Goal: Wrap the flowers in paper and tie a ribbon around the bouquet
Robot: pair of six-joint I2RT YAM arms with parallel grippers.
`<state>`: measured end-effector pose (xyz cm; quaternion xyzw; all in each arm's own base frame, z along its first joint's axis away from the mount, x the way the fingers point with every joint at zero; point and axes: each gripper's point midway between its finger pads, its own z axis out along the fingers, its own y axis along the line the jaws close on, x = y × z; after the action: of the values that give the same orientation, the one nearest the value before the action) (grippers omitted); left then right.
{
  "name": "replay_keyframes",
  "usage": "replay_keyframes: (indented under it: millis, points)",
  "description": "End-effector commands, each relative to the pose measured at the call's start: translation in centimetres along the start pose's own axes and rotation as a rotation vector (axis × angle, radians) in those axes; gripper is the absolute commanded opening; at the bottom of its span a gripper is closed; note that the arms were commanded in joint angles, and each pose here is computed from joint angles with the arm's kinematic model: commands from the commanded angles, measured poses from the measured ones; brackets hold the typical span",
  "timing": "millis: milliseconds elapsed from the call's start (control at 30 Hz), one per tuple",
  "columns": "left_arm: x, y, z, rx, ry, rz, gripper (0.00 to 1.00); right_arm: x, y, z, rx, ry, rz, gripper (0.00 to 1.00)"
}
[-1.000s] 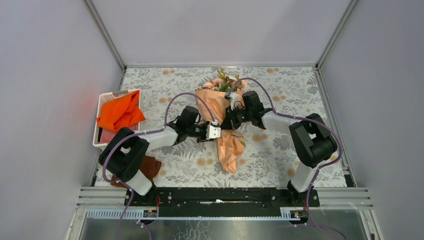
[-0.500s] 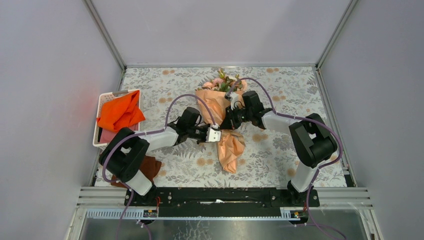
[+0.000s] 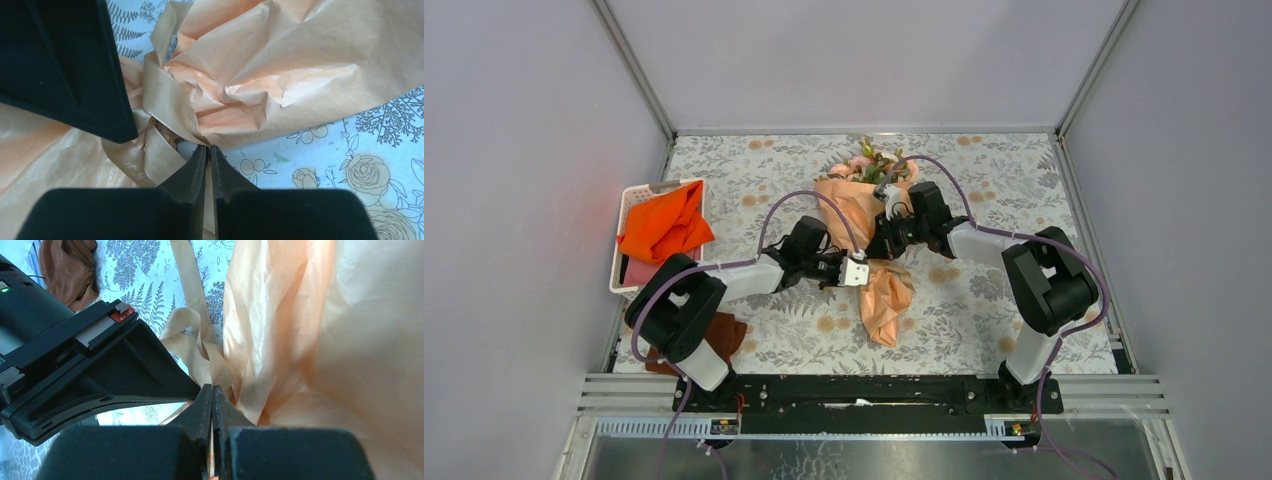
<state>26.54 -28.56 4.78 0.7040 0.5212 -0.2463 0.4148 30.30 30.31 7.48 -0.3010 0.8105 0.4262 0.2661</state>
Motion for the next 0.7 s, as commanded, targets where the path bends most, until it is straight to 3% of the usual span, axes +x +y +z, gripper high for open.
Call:
replay_keyframes:
  millis: [0,133,300,500,667]
  points:
    - [-0.4,2.1,0.1,-0.071,0.013,0.045,0.03,-1.3,0.3,-0.3,-0.016,-0.039,-0.038,0.00]
    - [-1.4,3.9,-0.8,-0.146,0.016,0.054,0.00,-1.2,0.6,-0.5,-0.024,-0.038,-0.042,0.00]
    - [-4.2,7.7,-1.8,-0.292,-0.039,-0.150,0.00,-1.2,1.0,-0.7,-0.033,-0.047,-0.036,0.00]
    - [-2.8,6.7,-1.3,-0.259,0.009,-0.229,0.00,-0.9,0.8,-0.7,-0.021,-0.048,-0.021,0.00]
    - [-1.1,6.9,-0.4,-0.268,0.049,-0.201,0.00,-1.6,0.7,-0.9,0.003,-0.082,-0.013,0.00]
